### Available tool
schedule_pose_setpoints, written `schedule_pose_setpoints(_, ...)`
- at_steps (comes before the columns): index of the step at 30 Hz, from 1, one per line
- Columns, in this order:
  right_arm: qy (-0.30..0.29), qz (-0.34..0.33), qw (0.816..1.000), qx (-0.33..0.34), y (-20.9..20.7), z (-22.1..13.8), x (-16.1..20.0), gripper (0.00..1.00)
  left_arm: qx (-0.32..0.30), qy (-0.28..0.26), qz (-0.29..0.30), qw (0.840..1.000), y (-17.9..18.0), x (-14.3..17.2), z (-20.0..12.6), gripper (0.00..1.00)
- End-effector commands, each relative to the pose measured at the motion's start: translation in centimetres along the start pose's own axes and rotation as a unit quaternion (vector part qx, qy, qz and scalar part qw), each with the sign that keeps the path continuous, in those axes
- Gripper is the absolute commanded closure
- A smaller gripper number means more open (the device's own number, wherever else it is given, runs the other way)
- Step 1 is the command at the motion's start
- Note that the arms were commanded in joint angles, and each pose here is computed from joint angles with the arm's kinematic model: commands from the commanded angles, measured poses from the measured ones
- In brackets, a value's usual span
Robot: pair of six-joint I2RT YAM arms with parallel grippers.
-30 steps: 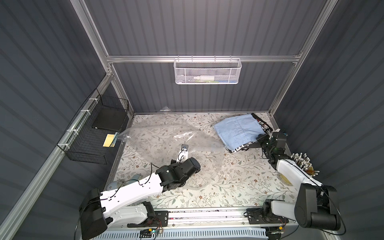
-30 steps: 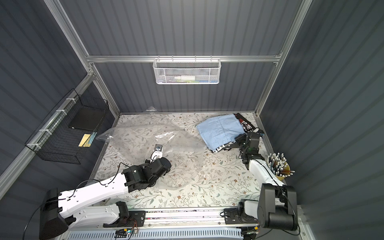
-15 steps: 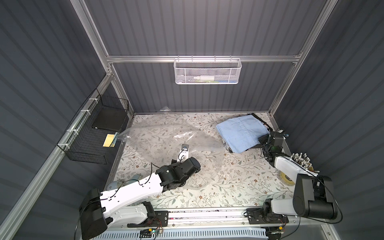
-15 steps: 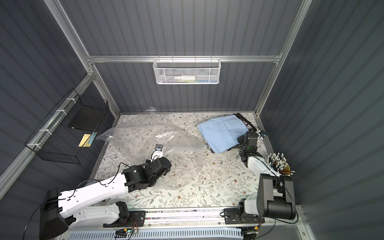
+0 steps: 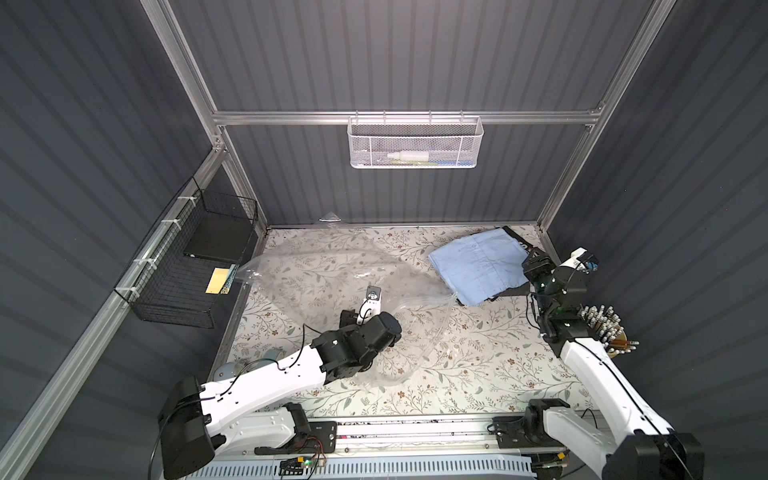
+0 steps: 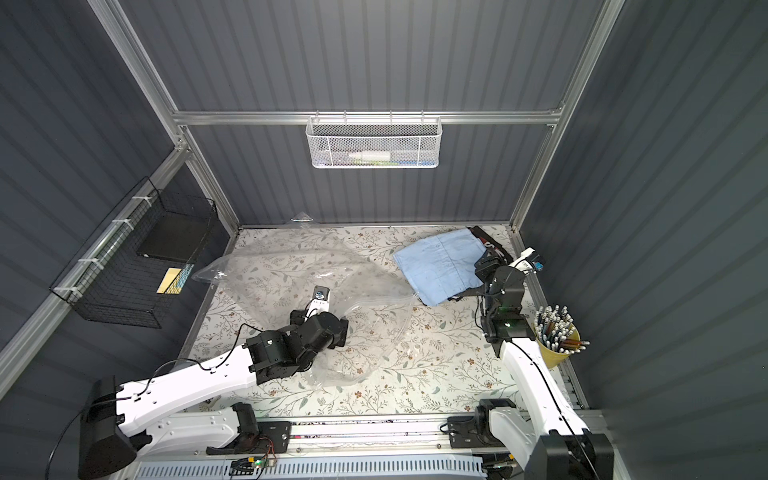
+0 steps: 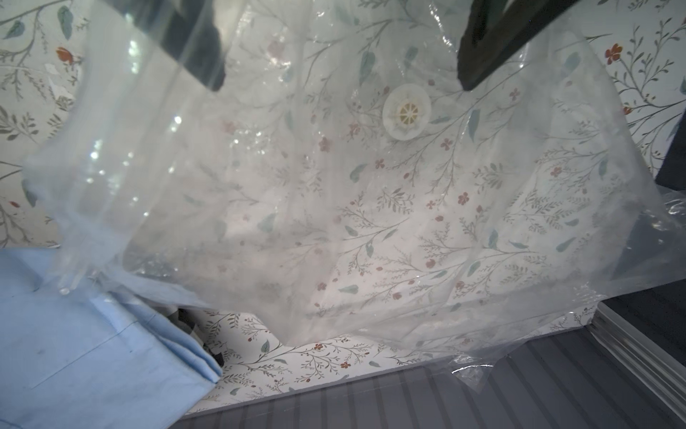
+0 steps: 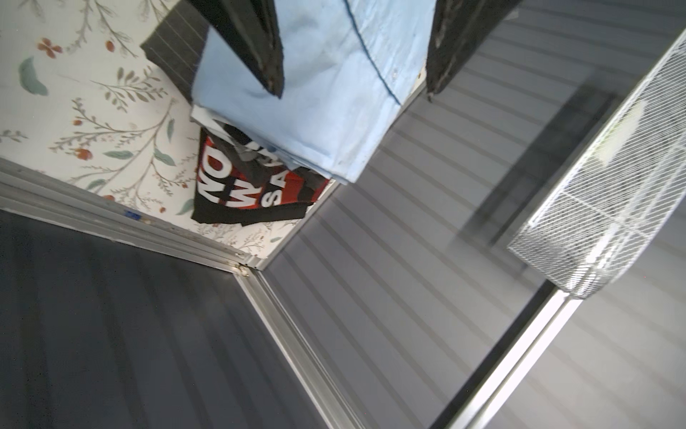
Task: Take the shirt out of the vacuum bag
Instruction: Place the shirt at the center of the board.
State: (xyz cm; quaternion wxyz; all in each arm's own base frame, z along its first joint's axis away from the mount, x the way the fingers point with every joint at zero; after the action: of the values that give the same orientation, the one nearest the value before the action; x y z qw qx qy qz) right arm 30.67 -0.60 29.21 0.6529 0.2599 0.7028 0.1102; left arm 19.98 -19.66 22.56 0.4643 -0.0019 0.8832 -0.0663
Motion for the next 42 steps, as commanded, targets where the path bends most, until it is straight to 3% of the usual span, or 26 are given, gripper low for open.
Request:
schedule_pose_setpoints(1, 0.028, -0.028, 0.999, -0.027, 1.8, -0.3, 0.1, 0.36, 0.057, -0.019, -0.024, 0.998, -1.7, -2.1, -0.8, 0.01)
schedule_pose_setpoints(6, 0.051, -0.072, 0.992, -0.094, 5.2, -1.5, 0.1, 0.32, 0.144, -0.041, -0.061, 0.987, -3.9, -4.4, -2.2, 0.01)
schedule_pose_setpoints(9, 0.041, -0.093, 0.989, -0.111, 5.9, -2.2, -0.3, 0.02, 0.21, -0.073, -0.087, 0.971, -4.8, -5.9, -3.7, 0.01)
schedule_pose_setpoints(12, 0.038, -0.101, 0.986, -0.125, 6.6, -3.0, -0.9, 0.01, 0.224, -0.123, -0.104, 0.961, -4.5, -8.0, -5.1, 0.0)
schedule_pose_setpoints(16, 0.035, -0.142, 0.981, -0.126, 8.1, -4.4, -0.8, 0.01, 0.121, -0.164, -0.093, 0.975, -2.7, -10.8, -5.9, 0.01)
schedule_pose_setpoints(21, 0.012, -0.234, 0.971, -0.042, 7.6, -6.0, 1.3, 0.01, -0.019, -0.186, -0.116, 0.976, 1.6, -12.0, -6.0, 0.01)
schedule_pose_setpoints(23, 0.002, -0.26, 0.966, -0.004, 6.4, -6.4, 1.9, 0.01, -0.049, -0.186, -0.135, 0.972, 3.6, -11.3, -5.6, 0.01)
schedule_pose_setpoints(27, 0.022, -0.305, 0.952, -0.029, 6.1, -6.3, 4.4, 0.01, -0.132, -0.17, -0.129, 0.968, 6.8, -8.5, -3.7, 0.0)
schedule_pose_setpoints(32, 0.025, -0.277, 0.96, 0.025, 3.9, -6.4, 5.4, 0.01, -0.228, -0.106, -0.104, 0.962, 9.3, -5.5, -0.4, 0.01)
schedule_pose_setpoints(37, 0.05, -0.271, 0.96, -0.047, 4.9, -6.8, 6.5, 0.01, -0.245, -0.065, -0.162, 0.954, 12.4, -4.2, 2.7, 0.01)
schedule_pose_setpoints(42, 0.041, -0.262, 0.964, 0.01, 3.2, -6.8, 6.5, 0.01, -0.266, -0.049, -0.163, 0.949, 13.3, -4.1, 4.0, 0.01)
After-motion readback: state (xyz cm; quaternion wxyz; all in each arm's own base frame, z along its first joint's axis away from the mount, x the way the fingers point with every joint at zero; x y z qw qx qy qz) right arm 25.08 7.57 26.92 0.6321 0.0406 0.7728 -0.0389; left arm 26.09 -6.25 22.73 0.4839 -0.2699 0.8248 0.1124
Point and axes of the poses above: each gripper's point midway between its finger pads, its own z axis out along the fingers, its own y axis along the line the jaws close on, x = y × z, the point moved 6 cm from there along -z, back along the fingers, and after that the axes turned 12 degrees about -z, right-handed, at the moved point
